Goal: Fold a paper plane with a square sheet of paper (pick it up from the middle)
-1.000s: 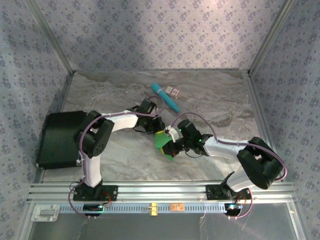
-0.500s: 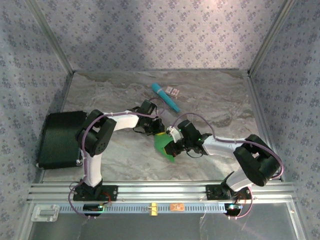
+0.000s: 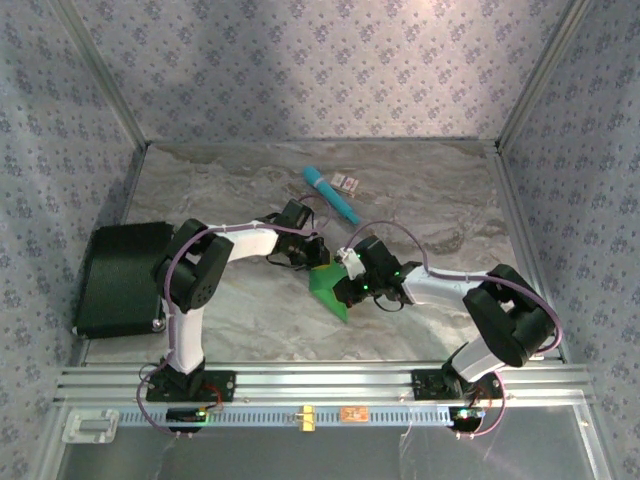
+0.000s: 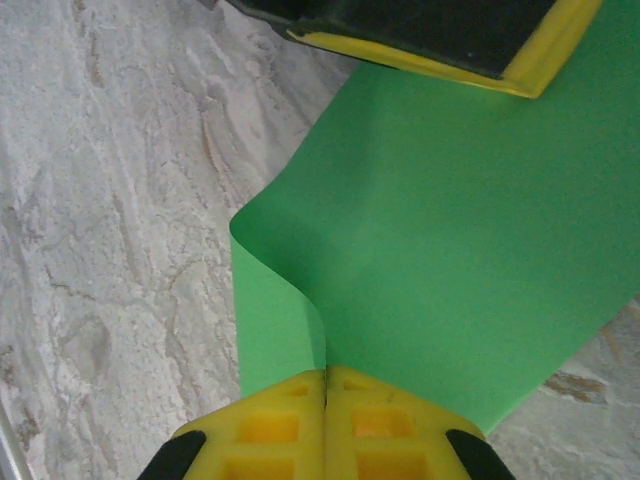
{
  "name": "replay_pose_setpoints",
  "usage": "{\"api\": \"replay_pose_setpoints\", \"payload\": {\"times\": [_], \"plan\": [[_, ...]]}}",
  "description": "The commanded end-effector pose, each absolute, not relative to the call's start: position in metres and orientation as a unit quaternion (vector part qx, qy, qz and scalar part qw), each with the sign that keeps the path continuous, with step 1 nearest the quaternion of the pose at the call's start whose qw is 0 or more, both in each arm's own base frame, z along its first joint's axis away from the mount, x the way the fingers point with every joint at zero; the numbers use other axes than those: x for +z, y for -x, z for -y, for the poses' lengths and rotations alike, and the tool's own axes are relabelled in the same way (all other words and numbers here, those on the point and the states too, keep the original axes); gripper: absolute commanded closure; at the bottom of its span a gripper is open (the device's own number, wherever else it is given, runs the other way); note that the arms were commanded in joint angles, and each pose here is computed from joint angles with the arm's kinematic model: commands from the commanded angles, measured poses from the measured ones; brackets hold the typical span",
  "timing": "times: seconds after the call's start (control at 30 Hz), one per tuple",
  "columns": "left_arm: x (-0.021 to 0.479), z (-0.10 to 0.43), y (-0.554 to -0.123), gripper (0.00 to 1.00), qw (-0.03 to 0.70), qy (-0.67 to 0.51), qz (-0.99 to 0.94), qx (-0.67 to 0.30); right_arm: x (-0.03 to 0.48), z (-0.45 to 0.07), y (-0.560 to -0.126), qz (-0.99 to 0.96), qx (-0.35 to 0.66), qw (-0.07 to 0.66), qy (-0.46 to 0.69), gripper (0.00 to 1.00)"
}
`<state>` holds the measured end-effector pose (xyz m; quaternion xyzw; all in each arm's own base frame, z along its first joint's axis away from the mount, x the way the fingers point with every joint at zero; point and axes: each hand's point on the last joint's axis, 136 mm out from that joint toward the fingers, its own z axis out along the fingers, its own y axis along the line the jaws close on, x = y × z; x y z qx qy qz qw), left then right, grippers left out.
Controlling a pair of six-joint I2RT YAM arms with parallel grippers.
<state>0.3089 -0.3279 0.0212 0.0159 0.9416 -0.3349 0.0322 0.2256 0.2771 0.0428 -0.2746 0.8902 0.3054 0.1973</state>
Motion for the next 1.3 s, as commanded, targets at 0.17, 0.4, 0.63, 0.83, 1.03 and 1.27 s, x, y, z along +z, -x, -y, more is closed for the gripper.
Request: {"api": "replay_pose_setpoints", "payload": {"times": [0.17, 0.4, 0.63, 0.83, 1.03, 1.27], "plan": [[-0.0007, 0.3197, -0.2951, 0.88, 0.005, -0.017, -0.953, -0.302, 0.0342, -0.2722, -0.2311, -0.902, 0.272, 0.192, 0.276, 1.00], [0.0001, 0.3197, -0.2956, 0.88, 0.007, -0.016, -0.953, -0.302, 0.0315, -0.2722, -0.2317, -0.905, 0.262, 0.190, 0.275, 1.00], [0.0001, 0.3198, -0.2951, 0.88, 0.006, -0.017, -0.953, -0.302, 0.0308, -0.2718, -0.2303, -0.908, 0.256, 0.186, 0.274, 1.00], [0.0005, 0.3199, -0.2952, 0.88, 0.007, -0.016, -0.953, -0.303, 0.0304, -0.2709, -0.2301, -0.909, 0.254, 0.187, 0.273, 1.00], [0.0007, 0.3208, -0.2954, 0.88, 0.007, -0.016, -0.952, -0.304, 0.0310, -0.2684, -0.2318, -0.910, 0.249, 0.192, 0.268, 1.00], [-0.0005, 0.3206, -0.2952, 0.88, 0.005, -0.016, -0.953, -0.304, 0.0287, -0.2701, -0.2304, -0.911, 0.252, 0.186, 0.269, 1.00]]}}
